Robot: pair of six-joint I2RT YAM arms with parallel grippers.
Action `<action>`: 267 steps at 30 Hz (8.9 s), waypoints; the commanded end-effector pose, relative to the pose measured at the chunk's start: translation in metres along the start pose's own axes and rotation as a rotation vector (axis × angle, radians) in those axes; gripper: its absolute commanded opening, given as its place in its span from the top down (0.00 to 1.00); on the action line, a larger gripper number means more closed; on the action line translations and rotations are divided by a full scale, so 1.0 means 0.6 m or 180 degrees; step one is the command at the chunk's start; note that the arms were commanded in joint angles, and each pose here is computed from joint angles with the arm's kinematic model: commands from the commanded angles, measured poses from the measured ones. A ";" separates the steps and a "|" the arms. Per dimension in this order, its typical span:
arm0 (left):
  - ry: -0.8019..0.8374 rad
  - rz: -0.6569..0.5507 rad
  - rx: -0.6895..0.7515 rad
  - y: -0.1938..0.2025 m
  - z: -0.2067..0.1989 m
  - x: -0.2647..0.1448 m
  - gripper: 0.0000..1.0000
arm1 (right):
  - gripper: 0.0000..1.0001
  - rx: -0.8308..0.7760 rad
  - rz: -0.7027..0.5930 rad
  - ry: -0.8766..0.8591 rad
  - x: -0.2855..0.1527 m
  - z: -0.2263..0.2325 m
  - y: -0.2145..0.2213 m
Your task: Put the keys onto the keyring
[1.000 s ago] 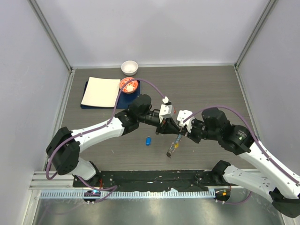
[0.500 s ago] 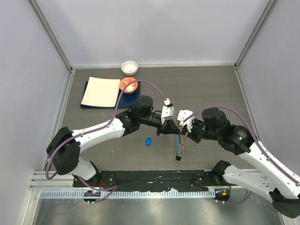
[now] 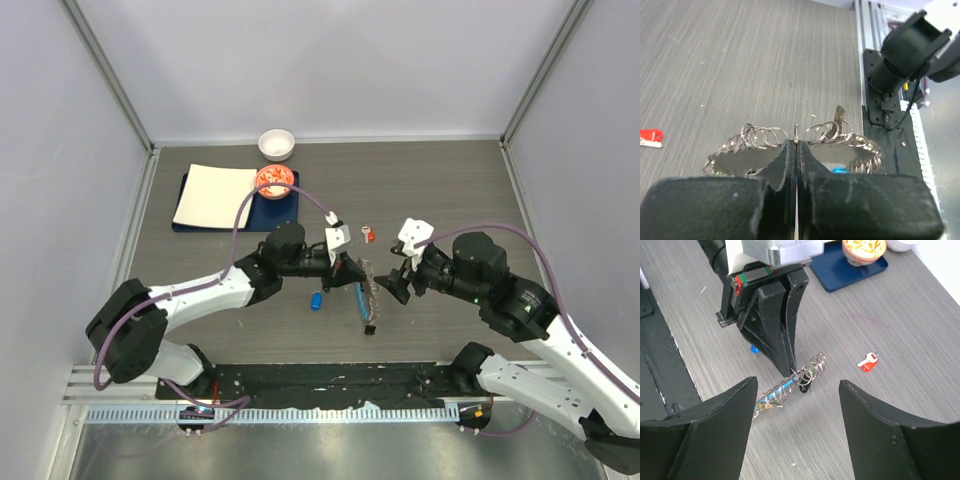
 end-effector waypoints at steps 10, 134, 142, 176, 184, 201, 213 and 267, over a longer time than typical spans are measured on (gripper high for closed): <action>-0.0842 -0.1068 0.0345 -0.161 0.022 -0.111 1.00 | 0.16 0.0433 -0.0570 0.0666 0.010 -0.039 -0.039; -0.1321 -0.0192 0.0428 -0.042 -0.020 -0.238 1.00 | 0.99 -0.0002 -0.0099 0.0710 0.131 0.025 0.049; -0.0738 -0.0562 0.1006 -0.057 -0.011 -0.185 1.00 | 0.99 -0.0315 -0.0053 0.0550 0.097 0.023 0.033; 0.0144 -0.0704 0.1426 -0.069 -0.039 -0.133 1.00 | 0.99 -0.0717 -0.0316 -0.0297 0.111 0.069 -0.005; 0.0168 -0.0708 0.1426 -0.070 -0.043 -0.132 1.00 | 0.99 -0.0705 -0.0309 -0.0228 0.109 0.064 -0.005; 0.0076 -0.0651 0.1416 -0.065 -0.038 -0.132 1.00 | 0.99 -0.0688 -0.0363 -0.0325 0.106 0.071 -0.008; -0.0022 -0.0603 0.1479 -0.037 -0.027 -0.130 1.00 | 0.99 -0.0658 -0.0235 -0.0262 0.113 0.069 0.011; -0.0074 -0.0626 0.1292 0.079 -0.040 -0.143 1.00 | 0.99 -0.0563 0.0193 -0.0792 0.182 0.114 0.077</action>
Point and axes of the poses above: each gripper's point midway between its finger pads, its own x axis out along the fingers, its own z axis along the line the jaws close on, y = z × x, the point moved 5 cm from there along -x, back along the fingers, and after that the axes turned 2 degrees about -x, right-handed, at the moved point
